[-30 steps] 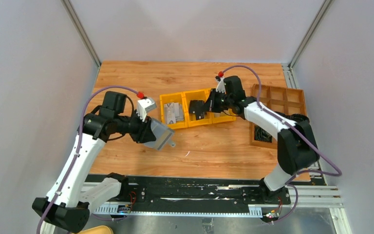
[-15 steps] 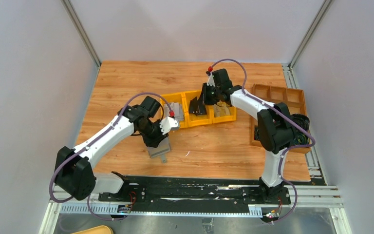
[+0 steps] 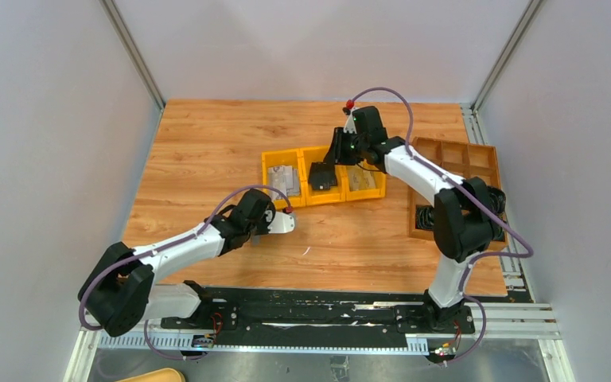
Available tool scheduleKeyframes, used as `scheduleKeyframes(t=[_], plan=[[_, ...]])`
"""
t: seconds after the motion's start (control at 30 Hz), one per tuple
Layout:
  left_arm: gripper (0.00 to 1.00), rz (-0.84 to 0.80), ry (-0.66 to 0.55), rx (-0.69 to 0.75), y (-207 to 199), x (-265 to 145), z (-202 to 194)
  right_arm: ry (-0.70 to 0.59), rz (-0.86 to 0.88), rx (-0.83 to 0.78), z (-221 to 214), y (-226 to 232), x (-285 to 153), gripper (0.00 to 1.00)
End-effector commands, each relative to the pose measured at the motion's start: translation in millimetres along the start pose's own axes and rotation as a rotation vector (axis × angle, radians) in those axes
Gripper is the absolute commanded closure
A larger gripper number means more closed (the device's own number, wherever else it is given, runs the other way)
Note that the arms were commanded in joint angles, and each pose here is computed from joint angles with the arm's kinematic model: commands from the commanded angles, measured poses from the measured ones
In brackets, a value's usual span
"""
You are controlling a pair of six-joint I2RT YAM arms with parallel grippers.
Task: Take the credit cards out of the card holder
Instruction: Place the card holder at the center of the board, then close the card holder at the center of the board.
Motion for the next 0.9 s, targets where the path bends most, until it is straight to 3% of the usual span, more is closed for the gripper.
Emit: scheduleKeyframes(t=[0.0,0.07,0.2,0.43,0.63,0.8,0.87], plan=[[0.76,0.123,-0.070,-0.006,20.4,-9.0,17.9,-0.068,0.028,-0.021,10.6,17.1,-27.2,0.69],[0.61,-0.004,-0.063,-0.019,0.6,-12.0,11.9,-0.086,0.038,-0.018,11.1,21.1,-37.1,0.68],[0.43,-0.235,-0.047,-0.053,-33.0,-22.6,2.3,-0.091,0.031,-0.022,5.6,22.3,-49.9,0.66],[0.42,-0.387,-0.058,-0.033,-52.2,-41.3,-4.6,-0.086,0.035,-0.011,-2.5,24.9,-61.5,0.65],[0.51,-0.535,-0.056,-0.001,-72.7,-47.2,-10.4,-0.117,0.048,-0.011,-3.5,29.8,-73.4,0.65],[0.55,-0.518,-0.021,-0.036,-68.7,-37.3,-6.4,-0.165,-0.013,-0.059,-9.8,23.0,-87.7,0.57],[0.52,-0.493,-0.025,-0.099,-56.6,-38.0,1.9,-0.195,-0.064,-0.087,-12.5,18.0,-97.6,0.53]])
Point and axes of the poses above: each gripper's point midway between its finger pads, its own x axis out along the fingers, its own y axis along the line the jaws close on, z = x × y, the point moved 5 cm from there along -x, back along the fingers, and after that the axes turned 14 degrees about -x, right-handed, at the moved point
